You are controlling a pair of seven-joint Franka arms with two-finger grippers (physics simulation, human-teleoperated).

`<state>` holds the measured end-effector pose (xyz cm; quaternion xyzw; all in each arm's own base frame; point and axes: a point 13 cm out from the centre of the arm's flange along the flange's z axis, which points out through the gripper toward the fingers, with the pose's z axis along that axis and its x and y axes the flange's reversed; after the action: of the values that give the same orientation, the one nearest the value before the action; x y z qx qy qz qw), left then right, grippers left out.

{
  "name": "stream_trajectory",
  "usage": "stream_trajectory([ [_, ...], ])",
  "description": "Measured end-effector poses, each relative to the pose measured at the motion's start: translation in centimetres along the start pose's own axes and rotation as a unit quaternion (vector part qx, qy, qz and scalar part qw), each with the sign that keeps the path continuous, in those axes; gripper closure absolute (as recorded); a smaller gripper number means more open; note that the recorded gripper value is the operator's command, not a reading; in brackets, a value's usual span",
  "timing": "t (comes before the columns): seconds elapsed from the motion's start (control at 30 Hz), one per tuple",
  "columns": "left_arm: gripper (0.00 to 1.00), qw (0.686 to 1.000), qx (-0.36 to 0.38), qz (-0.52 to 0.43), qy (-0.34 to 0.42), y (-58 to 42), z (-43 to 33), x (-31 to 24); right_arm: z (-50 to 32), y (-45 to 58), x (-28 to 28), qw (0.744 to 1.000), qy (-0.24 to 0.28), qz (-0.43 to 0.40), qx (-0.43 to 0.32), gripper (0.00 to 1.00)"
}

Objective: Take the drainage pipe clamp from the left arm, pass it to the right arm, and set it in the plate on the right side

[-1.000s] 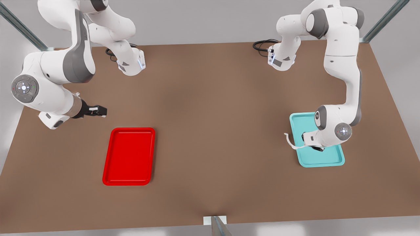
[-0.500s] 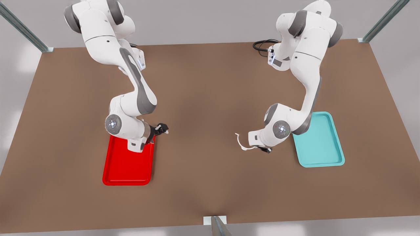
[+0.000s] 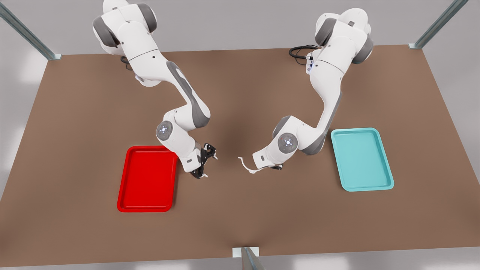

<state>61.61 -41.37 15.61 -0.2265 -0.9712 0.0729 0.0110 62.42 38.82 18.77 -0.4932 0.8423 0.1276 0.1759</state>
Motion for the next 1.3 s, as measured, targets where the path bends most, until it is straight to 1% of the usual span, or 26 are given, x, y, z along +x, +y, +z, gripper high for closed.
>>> stream_trajectory([
  [0.33,0.79,0.997,0.005,-0.082,-0.001,-2.8,0.0,-0.5,2.6,4.2,-3.7,0.997,-0.054,-0.051,0.002,0.0],
  [0.7,0.79,0.99,0.005,-0.14,0.003,-3.4,0.1,-0.2,4.7,4.8,-5.8,0.993,-0.084,-0.08,0.021,0.0],
  [1.3,0.79,0.983,0.006,-0.186,0.004,-3.6,-0.1,-0.1,8.7,4.2,-6.6,0.989,-0.09,-0.11,0.035,0.0],
])
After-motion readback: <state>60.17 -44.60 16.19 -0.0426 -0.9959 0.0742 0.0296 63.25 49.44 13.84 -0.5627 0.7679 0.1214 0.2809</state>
